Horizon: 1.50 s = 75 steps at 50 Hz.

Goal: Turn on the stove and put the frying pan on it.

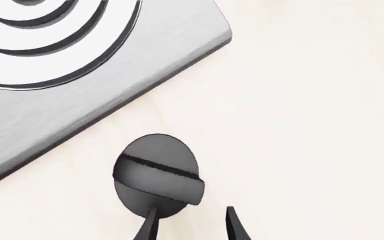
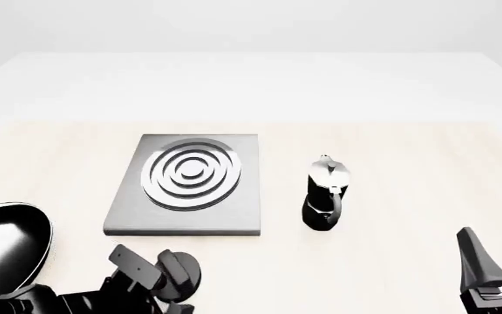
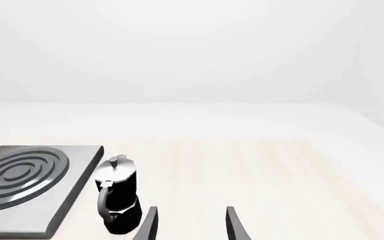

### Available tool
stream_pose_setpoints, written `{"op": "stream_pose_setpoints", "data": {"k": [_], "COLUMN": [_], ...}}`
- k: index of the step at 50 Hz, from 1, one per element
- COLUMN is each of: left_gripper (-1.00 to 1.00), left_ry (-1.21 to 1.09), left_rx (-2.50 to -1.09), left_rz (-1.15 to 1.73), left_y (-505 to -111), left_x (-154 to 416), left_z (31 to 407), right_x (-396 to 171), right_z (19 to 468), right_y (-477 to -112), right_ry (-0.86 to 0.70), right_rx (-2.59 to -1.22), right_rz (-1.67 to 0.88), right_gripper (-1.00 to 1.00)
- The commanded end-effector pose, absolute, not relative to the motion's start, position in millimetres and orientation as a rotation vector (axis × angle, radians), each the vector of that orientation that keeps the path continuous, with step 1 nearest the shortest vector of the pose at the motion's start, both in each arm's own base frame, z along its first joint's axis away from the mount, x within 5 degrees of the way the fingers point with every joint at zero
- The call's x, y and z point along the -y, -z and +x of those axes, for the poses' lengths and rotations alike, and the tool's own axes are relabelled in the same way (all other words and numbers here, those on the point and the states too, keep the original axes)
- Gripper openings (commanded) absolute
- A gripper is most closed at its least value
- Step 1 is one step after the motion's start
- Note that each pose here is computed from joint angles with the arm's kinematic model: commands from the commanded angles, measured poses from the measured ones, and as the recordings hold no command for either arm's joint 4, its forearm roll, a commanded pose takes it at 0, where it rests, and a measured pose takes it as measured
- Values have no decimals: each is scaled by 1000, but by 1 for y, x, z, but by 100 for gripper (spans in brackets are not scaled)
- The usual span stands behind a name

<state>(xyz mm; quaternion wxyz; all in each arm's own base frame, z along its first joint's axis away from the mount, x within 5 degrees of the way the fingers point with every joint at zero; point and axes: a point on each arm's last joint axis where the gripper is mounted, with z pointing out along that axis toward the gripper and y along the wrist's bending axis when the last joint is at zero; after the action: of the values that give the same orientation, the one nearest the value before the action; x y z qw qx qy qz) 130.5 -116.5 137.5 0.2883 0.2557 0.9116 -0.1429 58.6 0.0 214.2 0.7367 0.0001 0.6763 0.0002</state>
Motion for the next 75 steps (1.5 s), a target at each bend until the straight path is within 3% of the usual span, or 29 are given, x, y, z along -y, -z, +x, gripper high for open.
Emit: {"op": "stream_pose_setpoints", "data": {"k": [1, 13, 24, 35, 52, 62, 75], "left_gripper": [100, 100, 100, 100, 100, 100, 100], "left_ry": [416, 429, 311, 225, 128, 16, -122], "left_rx": [-2516, -2515, -2561, -2524, -2311, -2237, -2247], "left_rz": [668, 684, 597, 569, 574, 512, 448], "left_y": [-124, -125, -155, -221, -339, -375, -390], "left_x": [126, 124, 83, 55, 37, 17, 5], "left_z": [121, 113, 106, 95, 92, 71, 62], "right_x": [0, 0, 0, 0, 0, 0, 0], "right_z": [59, 59, 59, 58, 58, 58, 59], "right_y": [-214, -214, -214, -214, -214, -214, -214], "right_ry": [0, 0, 0, 0, 0, 0, 0], "right_rx": [-1485, -1485, -1485, -1486, -1485, -1485, -1485], "right_rz": [0, 0, 0, 0, 0, 0, 0], "right_gripper": [100, 100, 100, 100, 100, 100, 100]}}
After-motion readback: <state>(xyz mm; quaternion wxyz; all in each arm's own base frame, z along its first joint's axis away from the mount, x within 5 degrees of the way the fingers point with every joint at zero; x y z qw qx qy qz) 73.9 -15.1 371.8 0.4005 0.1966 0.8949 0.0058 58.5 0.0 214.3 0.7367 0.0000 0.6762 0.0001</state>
